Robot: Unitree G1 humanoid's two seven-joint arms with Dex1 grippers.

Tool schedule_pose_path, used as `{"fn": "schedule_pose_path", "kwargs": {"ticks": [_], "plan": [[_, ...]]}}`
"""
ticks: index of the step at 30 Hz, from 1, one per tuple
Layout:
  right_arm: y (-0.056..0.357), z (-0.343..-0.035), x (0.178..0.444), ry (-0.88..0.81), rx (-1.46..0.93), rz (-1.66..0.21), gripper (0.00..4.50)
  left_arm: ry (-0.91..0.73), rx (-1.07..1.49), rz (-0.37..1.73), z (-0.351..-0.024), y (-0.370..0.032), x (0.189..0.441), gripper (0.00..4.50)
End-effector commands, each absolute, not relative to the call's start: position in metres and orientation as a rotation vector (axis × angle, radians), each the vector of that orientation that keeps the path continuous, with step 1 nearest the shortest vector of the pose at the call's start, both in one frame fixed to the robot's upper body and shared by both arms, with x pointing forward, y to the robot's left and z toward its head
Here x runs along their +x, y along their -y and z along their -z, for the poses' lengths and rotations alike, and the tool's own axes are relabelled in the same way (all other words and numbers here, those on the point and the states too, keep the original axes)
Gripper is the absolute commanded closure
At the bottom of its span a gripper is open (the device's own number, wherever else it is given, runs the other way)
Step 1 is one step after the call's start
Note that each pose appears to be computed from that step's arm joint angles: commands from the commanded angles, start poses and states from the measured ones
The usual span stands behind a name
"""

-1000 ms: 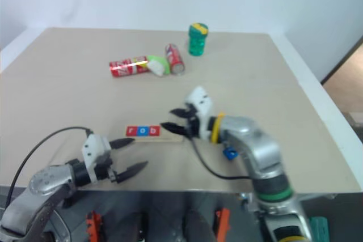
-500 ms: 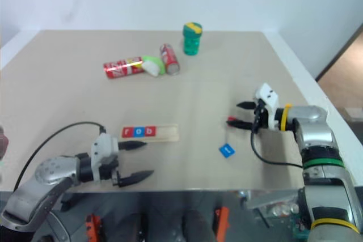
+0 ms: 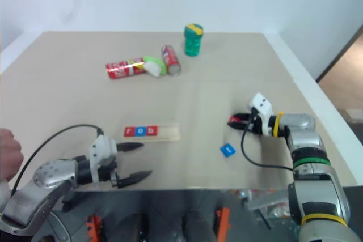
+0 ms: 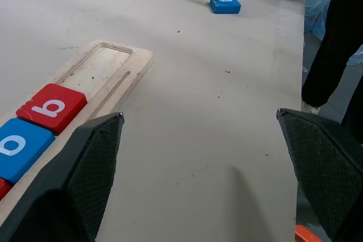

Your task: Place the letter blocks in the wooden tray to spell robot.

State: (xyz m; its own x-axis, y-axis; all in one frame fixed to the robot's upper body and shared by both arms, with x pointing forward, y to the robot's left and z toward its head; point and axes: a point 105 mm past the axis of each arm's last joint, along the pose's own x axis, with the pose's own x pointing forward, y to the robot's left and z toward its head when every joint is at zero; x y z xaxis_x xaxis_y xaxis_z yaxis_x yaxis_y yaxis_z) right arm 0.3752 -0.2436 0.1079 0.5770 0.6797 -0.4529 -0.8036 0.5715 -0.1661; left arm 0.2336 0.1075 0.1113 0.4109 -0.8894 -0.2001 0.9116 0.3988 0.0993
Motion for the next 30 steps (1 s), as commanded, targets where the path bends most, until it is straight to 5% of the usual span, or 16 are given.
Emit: {"fn": "schedule_pose_path", "kwargs": {"ticks": [1,9,14,21,30], "plan": [[0.244,-0.098,0.371,-0.43,-0.376,-0.873,3.15,-0.088,0.223,1.135,-0.118,-0.106,0.234,0.0],[0.195,-0.131,0.371,-0.291,-0.387,-0.946,3.15,-0.067,0.208,1.065,-0.118,-0.11,0.246,0.0],[0.107,-0.164,0.355,-0.145,-0.429,-1.207,3.15,-0.037,0.206,0.926,-0.118,-0.128,0.264,0.0],[0.05,-0.156,0.342,-0.121,-0.476,-1.394,3.15,-0.029,0.191,0.877,-0.118,-0.129,0.27,0.0],[0.033,-0.142,0.351,-0.173,-0.502,-1.454,3.15,-0.021,0.179,0.84,-0.12,-0.127,0.27,0.0]]}}
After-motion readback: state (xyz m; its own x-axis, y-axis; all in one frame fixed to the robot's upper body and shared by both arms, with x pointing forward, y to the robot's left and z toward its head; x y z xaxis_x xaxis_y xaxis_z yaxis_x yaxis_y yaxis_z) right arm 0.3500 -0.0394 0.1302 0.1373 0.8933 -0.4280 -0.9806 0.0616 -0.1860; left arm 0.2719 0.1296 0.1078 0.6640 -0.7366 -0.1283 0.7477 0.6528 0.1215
